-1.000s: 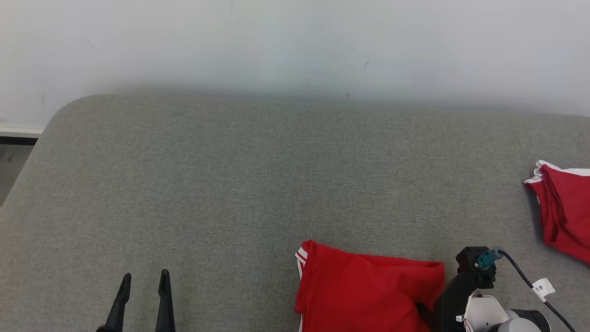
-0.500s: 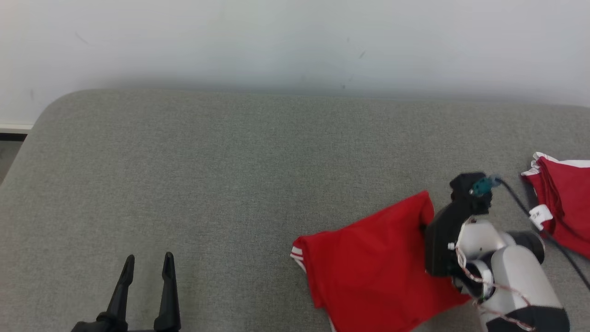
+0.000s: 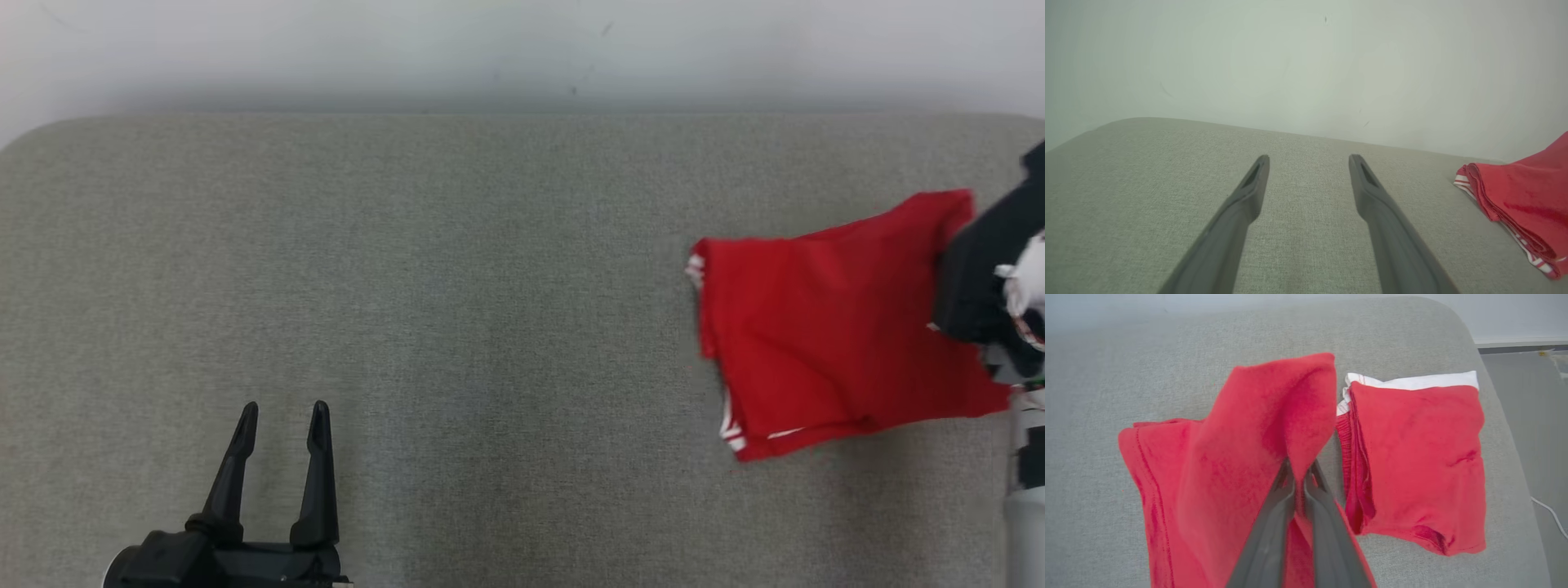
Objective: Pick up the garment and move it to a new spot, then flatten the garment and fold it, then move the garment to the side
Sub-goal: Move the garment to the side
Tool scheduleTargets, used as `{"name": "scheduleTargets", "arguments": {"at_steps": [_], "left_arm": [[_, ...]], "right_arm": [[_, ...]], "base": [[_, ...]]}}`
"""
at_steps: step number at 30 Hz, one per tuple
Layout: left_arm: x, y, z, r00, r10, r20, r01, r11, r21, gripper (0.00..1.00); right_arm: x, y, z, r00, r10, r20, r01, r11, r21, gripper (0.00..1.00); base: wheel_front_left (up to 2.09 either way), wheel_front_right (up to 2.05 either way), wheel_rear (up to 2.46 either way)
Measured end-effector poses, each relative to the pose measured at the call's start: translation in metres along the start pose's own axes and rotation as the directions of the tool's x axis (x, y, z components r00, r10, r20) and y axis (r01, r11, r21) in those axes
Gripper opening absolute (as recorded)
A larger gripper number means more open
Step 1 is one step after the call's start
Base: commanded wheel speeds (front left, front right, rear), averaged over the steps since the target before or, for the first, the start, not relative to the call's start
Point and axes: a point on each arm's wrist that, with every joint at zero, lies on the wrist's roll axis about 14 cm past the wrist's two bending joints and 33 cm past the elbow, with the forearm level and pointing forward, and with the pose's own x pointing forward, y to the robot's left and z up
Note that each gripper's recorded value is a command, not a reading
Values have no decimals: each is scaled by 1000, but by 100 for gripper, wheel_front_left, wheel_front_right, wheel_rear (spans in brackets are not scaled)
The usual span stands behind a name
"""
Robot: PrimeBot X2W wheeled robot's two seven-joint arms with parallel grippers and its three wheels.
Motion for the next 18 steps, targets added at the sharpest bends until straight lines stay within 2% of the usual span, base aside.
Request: {"name": "scheduleTargets", "arguments": {"at_steps": [4,10,14,18], "left_arm": [[6,-3,-9,1000,-13,-22,13,1000,-6,100],[25,-8,-16,999,-38,-26,39,999,6,100],[38,-13,-22,998,-60,-28,61,998,9,100],[44,-10,-34,996,-66,-54,67,998,17,100]], "right_arm": [[-8,-39,8,995,-97,22,96,995,27,0],[-8,-82,27,972,-229,46,230,973,-17,0],[2,-118,19,942,-335,-17,333,941,-61,0],[7,-149,21,893,-450,-26,441,884,-157,0]], "base": [[0,0,0],[0,0,0],[0,0,0],[0,0,0]]}}
